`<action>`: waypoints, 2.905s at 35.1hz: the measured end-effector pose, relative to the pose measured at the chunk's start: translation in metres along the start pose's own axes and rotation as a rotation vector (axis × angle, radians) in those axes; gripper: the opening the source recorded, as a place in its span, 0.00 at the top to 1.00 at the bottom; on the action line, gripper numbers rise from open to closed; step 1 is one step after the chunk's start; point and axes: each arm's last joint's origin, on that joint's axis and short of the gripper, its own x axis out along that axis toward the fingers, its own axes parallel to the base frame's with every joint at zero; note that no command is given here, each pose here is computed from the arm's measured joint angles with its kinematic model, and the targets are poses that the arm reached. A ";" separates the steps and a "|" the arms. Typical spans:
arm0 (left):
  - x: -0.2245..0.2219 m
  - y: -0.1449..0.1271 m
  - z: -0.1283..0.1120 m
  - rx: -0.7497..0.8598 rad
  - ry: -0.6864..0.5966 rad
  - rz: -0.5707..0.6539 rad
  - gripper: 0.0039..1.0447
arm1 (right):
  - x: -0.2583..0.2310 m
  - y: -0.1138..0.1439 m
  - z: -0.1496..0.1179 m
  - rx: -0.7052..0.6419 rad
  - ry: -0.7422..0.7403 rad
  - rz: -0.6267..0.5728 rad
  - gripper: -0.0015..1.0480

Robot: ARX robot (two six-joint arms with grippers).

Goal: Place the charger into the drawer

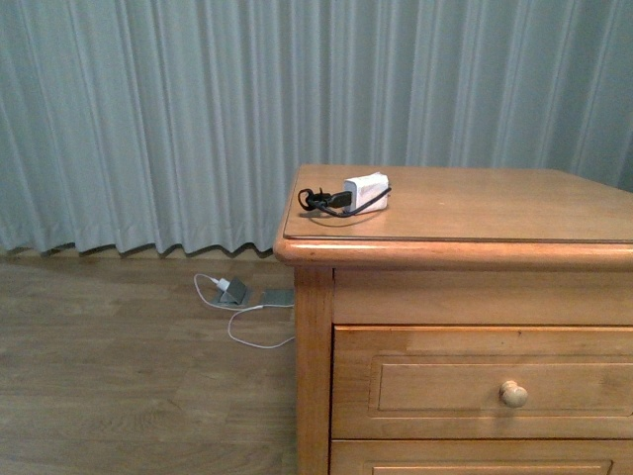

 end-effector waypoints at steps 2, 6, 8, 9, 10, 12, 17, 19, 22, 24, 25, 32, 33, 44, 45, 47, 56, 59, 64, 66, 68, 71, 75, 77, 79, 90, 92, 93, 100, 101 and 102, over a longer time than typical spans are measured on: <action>0.000 0.000 0.000 0.000 0.000 0.000 0.06 | 0.010 0.001 0.006 -0.003 0.027 0.016 0.09; 0.000 0.000 0.000 0.000 0.000 0.000 0.06 | 0.029 0.003 0.016 -0.009 0.047 0.030 0.09; 0.000 0.000 0.000 0.000 0.000 -0.001 0.06 | 0.043 0.005 0.022 -0.010 0.056 0.037 0.09; 0.000 0.000 0.000 0.000 0.000 0.000 0.06 | 0.052 0.007 0.024 -0.008 0.068 0.044 0.09; 0.000 0.000 0.000 0.000 0.000 0.000 0.06 | 0.058 0.009 0.026 -0.007 0.076 0.051 0.09; 0.000 0.000 0.000 0.000 0.000 -0.001 0.06 | 0.073 0.013 0.028 -0.008 0.098 0.062 0.09; 0.000 0.000 0.000 0.000 0.000 -0.001 0.06 | 0.111 0.025 0.034 -0.009 0.133 0.096 0.09; 0.000 0.000 0.000 0.000 0.000 0.000 0.06 | 0.126 0.030 0.034 -0.010 0.147 0.108 0.09; 0.000 0.000 0.000 0.000 0.000 0.000 0.06 | 0.157 0.040 0.036 -0.020 0.135 0.113 0.09; 0.000 0.000 0.000 0.000 0.000 -0.001 0.06 | 0.176 0.046 0.034 -0.028 0.130 0.115 0.09; 0.000 0.000 0.000 0.000 0.000 -0.001 0.06 | 0.184 0.048 0.033 -0.029 0.127 0.116 0.09; 0.000 0.000 0.000 0.000 0.000 0.000 0.06 | 0.225 0.060 0.018 -0.033 0.127 0.120 0.09; 0.000 0.000 0.000 0.000 0.000 0.000 0.06 | 0.231 0.062 0.016 -0.033 0.125 0.121 0.09; 0.000 0.000 0.000 0.000 0.000 -0.001 0.06 | 0.268 0.069 0.009 -0.016 0.104 0.093 0.09; 0.000 0.000 0.000 0.000 0.000 0.000 0.06 | 0.270 0.069 0.009 -0.015 0.103 0.089 0.09; 0.000 0.000 0.000 0.000 0.000 -0.001 0.06 | 0.274 0.068 0.009 -0.012 0.101 0.077 0.09; 0.000 0.000 0.000 0.000 0.000 -0.001 0.06 | 0.282 0.063 0.001 -0.005 0.124 0.047 0.09; 0.000 0.000 0.000 0.000 0.000 -0.001 0.06 | 0.282 0.061 -0.001 -0.001 0.126 0.039 0.09; 0.000 0.000 0.000 0.000 0.000 0.000 0.06 | 0.284 0.056 -0.002 0.002 0.126 0.022 0.09; 0.000 0.000 0.000 0.000 0.000 0.000 0.06 | 0.284 0.055 -0.003 0.003 0.126 0.015 0.09; 0.000 0.000 0.000 0.000 0.000 0.000 0.06 | 0.285 0.055 -0.005 0.002 0.126 0.010 0.09; 0.000 0.000 0.000 0.000 0.000 -0.001 0.06 | 0.286 0.053 -0.006 0.003 0.126 0.000 0.20; 0.000 0.000 0.000 0.000 0.000 -0.001 0.06 | 0.286 0.051 -0.006 0.001 0.122 -0.010 0.42; 0.000 0.000 0.000 0.000 0.000 0.000 0.06 | 0.286 0.051 -0.006 -0.002 0.122 -0.007 0.52; 0.000 0.000 0.000 0.000 0.000 -0.001 0.06 | 0.286 0.052 -0.006 -0.005 0.122 -0.002 0.59; 0.000 0.000 0.000 0.000 0.000 0.000 0.06 | 0.286 0.055 -0.008 -0.014 0.121 0.009 0.77; 0.000 0.000 0.000 0.000 0.000 -0.001 0.06 | 0.285 0.054 -0.009 -0.011 0.127 0.015 0.77; 0.000 0.000 0.000 0.000 0.000 0.000 0.06 | 0.285 0.054 -0.009 -0.010 0.130 0.016 0.77; 0.000 0.000 0.000 0.000 0.000 0.000 0.06 | 0.271 0.049 -0.011 0.015 0.154 0.046 0.77; 0.000 0.000 0.000 0.000 0.000 0.000 0.06 | 0.267 0.048 -0.012 0.018 0.159 0.050 0.77; 0.000 0.000 0.000 0.000 0.000 0.000 0.06 | 0.263 0.047 -0.013 0.021 0.166 0.057 0.77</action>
